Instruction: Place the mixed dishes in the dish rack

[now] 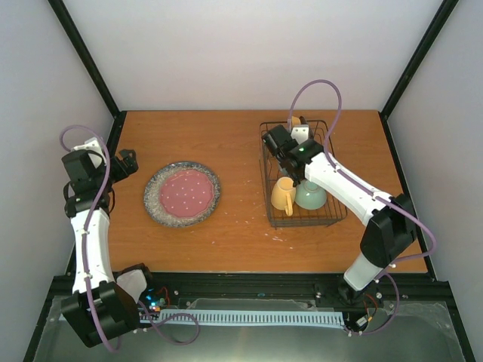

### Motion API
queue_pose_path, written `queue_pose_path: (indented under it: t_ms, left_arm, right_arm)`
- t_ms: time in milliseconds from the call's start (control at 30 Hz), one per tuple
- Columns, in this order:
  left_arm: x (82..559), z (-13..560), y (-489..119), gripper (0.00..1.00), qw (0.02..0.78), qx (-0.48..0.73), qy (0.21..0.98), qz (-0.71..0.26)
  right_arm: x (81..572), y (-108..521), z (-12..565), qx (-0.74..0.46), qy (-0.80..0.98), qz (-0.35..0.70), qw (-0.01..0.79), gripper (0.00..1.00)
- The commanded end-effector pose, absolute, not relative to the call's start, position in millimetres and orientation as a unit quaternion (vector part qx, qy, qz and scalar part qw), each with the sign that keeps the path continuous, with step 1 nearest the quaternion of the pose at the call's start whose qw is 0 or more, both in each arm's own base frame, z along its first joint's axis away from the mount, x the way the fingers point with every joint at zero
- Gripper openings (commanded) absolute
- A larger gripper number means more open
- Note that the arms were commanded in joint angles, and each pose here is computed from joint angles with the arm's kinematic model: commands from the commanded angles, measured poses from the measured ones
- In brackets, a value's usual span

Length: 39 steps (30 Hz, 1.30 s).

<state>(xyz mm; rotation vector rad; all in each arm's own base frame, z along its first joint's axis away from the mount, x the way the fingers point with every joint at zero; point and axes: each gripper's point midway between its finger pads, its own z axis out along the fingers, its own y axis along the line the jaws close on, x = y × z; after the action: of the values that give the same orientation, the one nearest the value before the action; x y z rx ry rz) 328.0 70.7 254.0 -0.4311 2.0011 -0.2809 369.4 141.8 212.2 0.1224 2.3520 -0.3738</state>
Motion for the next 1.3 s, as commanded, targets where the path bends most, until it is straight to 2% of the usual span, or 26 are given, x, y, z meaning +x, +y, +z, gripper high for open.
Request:
queue_pose_path:
  t_ms: [0, 467, 1100, 1167, 1267]
  left_arm:
    - [329.9, 264.1, 74.1, 1.00, 0.529, -0.169, 0.826, -0.101]
    - [331.8, 261.8, 78.8, 1.00, 0.529, -0.171, 0.827, -0.089]
    - [336.0, 256.4, 80.6, 1.00, 0.523, -0.170, 0.831, -0.087]
    - [335.5, 256.5, 80.5, 1.00, 0.522, -0.171, 0.831, -0.088]
    - [334.6, 256.4, 80.1, 1.00, 0.521, -0.171, 0.831, -0.088]
  right_arm:
    - [393.9, 142.6, 236.3, 0.083, 0.886, -0.140, 0.433, 0.03]
    - [421.7, 153.6, 212.1, 0.059, 0.895, -0.151, 0.416, 0.03]
    - [430.2, 145.8, 124.2, 0.045, 0.930, -0.169, 0.323, 0.03]
    - [428.7, 144.5, 120.0, 0.048, 0.932, -0.171, 0.316, 0.12]
    - [427.0, 143.3, 121.2, 0.054, 0.932, -0.172, 0.315, 0.36]
